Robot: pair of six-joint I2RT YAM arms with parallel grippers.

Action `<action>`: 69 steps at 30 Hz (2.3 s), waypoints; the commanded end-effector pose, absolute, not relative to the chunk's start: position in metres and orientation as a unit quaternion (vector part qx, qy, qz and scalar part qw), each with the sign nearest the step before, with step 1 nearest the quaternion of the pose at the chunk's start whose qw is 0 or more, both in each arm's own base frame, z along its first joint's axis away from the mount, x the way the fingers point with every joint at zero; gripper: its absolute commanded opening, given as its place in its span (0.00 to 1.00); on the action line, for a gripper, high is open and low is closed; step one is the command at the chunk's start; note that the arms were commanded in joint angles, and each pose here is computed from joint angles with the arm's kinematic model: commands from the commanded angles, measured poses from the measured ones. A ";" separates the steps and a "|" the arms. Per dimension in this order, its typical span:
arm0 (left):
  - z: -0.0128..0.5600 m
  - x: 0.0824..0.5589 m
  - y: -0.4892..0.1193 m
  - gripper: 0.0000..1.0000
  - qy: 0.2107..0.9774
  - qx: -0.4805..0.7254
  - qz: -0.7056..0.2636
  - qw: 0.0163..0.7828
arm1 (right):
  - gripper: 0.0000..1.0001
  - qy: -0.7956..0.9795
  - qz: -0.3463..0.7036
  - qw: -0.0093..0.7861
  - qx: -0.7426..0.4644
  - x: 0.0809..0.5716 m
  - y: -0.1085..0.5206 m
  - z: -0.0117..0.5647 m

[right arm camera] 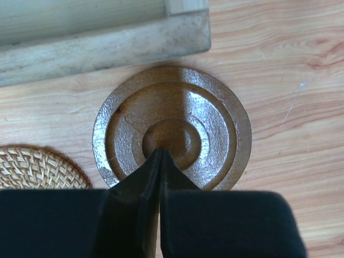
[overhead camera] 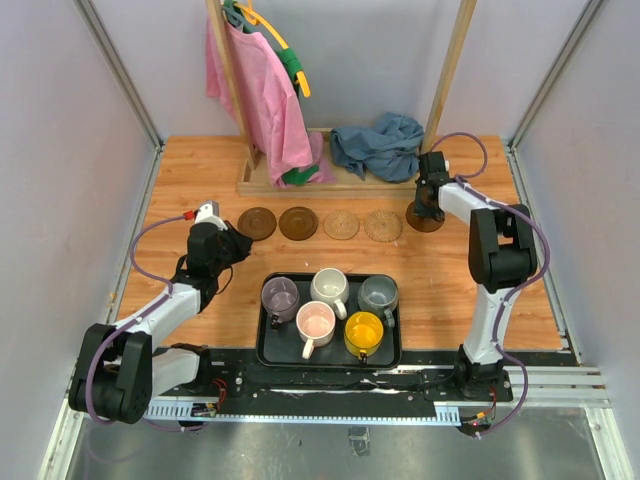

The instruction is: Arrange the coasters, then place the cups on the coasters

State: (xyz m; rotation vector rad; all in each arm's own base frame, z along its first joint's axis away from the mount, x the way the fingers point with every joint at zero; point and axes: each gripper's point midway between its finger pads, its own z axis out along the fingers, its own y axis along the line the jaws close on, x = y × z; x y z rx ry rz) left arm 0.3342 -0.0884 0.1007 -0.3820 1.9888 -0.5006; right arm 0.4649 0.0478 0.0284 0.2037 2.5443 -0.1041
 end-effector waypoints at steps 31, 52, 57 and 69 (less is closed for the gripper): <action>0.106 0.336 -0.088 0.08 0.816 -0.153 -0.211 0.515 | 0.01 0.961 -0.083 0.236 0.117 0.405 0.022 0.018; 0.106 0.335 -0.088 0.08 0.819 -0.152 -0.209 0.513 | 0.01 0.963 -0.067 0.244 0.097 0.426 0.030 0.016; 0.105 0.334 -0.088 0.07 0.819 -0.153 -0.208 0.512 | 0.01 0.962 -0.063 0.249 0.094 0.431 0.032 0.017; 0.103 0.335 -0.089 0.07 0.820 -0.151 -0.210 0.510 | 0.02 0.964 -0.057 0.244 0.085 0.442 0.036 0.008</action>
